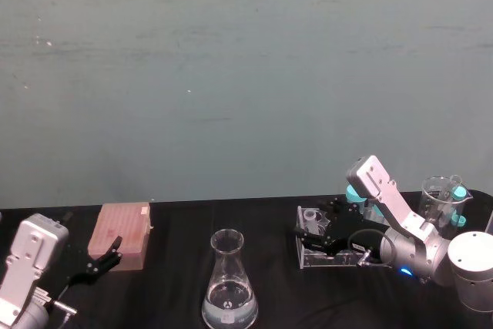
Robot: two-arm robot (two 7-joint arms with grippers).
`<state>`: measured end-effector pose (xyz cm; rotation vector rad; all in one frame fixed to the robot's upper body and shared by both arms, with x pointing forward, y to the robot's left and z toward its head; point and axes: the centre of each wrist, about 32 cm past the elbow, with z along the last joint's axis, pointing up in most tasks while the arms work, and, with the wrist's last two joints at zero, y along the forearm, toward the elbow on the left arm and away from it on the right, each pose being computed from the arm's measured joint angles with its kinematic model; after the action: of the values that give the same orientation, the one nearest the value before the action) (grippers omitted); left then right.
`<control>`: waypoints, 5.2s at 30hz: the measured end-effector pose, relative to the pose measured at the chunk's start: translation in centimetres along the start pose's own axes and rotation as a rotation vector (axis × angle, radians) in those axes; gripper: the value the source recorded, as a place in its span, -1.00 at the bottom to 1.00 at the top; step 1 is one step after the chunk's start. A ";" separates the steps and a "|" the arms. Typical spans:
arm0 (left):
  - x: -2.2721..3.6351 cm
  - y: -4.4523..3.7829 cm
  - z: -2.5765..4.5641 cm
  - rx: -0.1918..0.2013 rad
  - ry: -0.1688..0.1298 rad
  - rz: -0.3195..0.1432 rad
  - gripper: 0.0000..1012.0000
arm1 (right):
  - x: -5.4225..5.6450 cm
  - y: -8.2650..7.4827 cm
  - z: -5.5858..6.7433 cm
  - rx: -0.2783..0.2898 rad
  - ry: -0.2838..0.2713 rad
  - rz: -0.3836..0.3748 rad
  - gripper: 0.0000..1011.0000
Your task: Pour the liquid from the test tube into the beaker using one hand.
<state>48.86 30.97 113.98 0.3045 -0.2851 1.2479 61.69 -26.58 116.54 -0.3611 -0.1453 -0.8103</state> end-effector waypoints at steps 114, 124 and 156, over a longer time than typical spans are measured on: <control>0.00 0.00 0.00 0.000 0.000 0.000 0.98 | -6.8 -0.6 6.7 0.175 -0.482 -0.122 -0.61; 0.00 0.00 0.00 0.000 0.000 0.000 0.98 | -8.0 -0.1 6.6 0.165 -0.547 -0.108 -0.61; 0.00 0.00 0.00 0.000 0.000 0.000 0.98 | -10.2 0.9 6.1 0.158 -0.753 -0.118 -0.61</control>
<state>48.86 30.97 113.98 0.3045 -0.2850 1.2478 55.40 -16.81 119.27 -0.4975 -0.9354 -0.7392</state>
